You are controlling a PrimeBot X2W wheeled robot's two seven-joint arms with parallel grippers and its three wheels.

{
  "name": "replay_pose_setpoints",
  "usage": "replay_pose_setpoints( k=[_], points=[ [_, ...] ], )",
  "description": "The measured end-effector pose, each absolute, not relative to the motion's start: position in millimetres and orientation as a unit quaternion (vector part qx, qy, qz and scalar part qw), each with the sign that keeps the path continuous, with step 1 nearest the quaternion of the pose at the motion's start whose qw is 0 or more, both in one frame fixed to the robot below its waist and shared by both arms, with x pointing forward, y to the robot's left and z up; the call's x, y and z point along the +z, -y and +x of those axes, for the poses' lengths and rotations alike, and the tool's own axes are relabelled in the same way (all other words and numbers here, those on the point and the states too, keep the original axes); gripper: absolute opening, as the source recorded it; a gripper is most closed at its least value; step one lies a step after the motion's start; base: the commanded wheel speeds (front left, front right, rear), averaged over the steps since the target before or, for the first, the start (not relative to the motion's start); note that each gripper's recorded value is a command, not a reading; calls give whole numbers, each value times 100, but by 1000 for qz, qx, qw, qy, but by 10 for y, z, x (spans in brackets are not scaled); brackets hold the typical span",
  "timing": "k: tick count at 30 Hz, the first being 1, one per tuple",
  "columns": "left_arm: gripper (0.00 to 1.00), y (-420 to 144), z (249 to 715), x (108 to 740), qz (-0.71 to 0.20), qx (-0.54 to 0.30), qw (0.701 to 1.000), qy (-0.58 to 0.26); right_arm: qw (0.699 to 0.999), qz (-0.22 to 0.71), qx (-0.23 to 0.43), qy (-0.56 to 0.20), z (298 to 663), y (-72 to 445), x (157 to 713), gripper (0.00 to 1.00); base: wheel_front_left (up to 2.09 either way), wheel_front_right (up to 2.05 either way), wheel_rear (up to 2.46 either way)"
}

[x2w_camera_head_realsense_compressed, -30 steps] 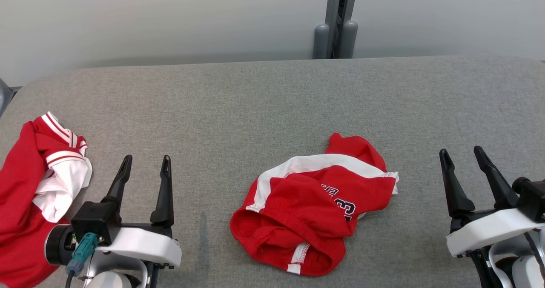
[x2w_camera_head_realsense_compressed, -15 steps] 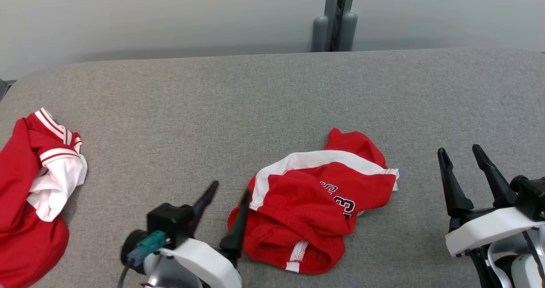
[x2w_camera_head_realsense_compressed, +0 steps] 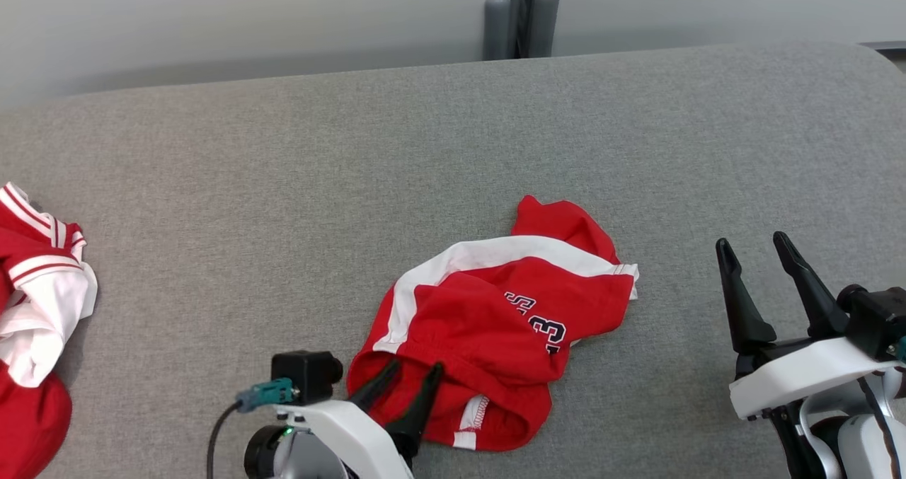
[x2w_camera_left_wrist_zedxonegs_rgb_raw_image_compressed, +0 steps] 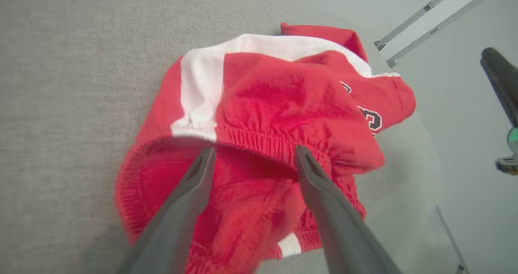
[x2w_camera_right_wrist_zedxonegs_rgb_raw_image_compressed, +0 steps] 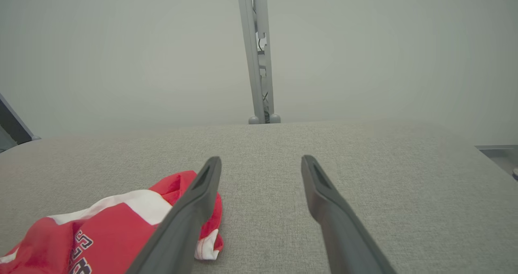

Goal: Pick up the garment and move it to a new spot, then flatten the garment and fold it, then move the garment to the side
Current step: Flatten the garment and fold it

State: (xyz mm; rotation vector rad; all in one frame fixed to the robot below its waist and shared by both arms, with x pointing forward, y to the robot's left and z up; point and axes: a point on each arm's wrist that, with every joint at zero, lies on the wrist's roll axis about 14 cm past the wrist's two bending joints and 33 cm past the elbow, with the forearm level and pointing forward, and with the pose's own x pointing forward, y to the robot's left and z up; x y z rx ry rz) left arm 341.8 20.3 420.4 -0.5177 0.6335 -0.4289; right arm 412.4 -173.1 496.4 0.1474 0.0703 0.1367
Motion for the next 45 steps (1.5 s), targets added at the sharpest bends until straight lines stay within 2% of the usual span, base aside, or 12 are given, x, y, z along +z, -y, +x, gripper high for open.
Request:
replay_pose_setpoints(
  k=[7, 8, 9, 15, 20, 25, 34, 37, 41, 42, 43, 45],
  points=[
    [100, -300, 3714, 4088, -269, -183, 898, -295, 995, 77, 55, -41, 4103, 1808, 4903, 100, 0, 0, 0],
    [38, -317, 3755, 4081, -269, -181, 900, -292, 995, 79, 53, -41, 4099, 1822, 4894, 100, 0, 0, 0],
    [0, -335, 3800, 4084, -269, -179, 902, -286, 995, 80, 50, -42, 4096, 1836, 4885, 100, 0, 0, 0],
    [0, -342, 4200, 4420, -211, -213, 934, -194, 995, 82, 40, -42, 4100, 1902, 4858, 100, 0, 0, 0],
    [0, -130, 4420, 4920, -218, -267, 930, -124, 995, 82, 39, -39, 4150, 1907, 4867, 100, 0, 0, 0],
    [0, -6, 4228, 4738, -262, -299, 894, -207, 995, 85, 44, -40, 4187, 1857, 4842, 100, 0, 0, 0],
    [0, -433, 3651, 3865, -272, -230, 858, -369, 993, 89, 52, -53, 4256, 1795, 4742, 100, 0, 0, 0],
    [0, -582, 3624, 3786, -267, -211, 862, -375, 993, 90, 58, -55, 4284, 1752, 4731, 100, 0, 0, 0],
    [0, -765, 3770, 3808, -228, -187, 894, -338, 993, 91, 62, -53, 4328, 1721, 4742, 100, 0, 0, 0],
    [38, -794, 3829, 3845, -223, -181, 901, -324, 993, 91, 63, -51, 4337, 1719, 4750, 100, 0, 0, 0],
    [100, -803, 3874, 3882, -223, -179, 905, -314, 993, 92, 63, -50, 4342, 1716, 4758, 100, 0, 0, 0],
    [100, -844, 3945, 3943, -216, -169, 917, -291, 992, 92, 64, -49, 4343, 1714, 4770, 100, 0, 0, 0]
  ],
)
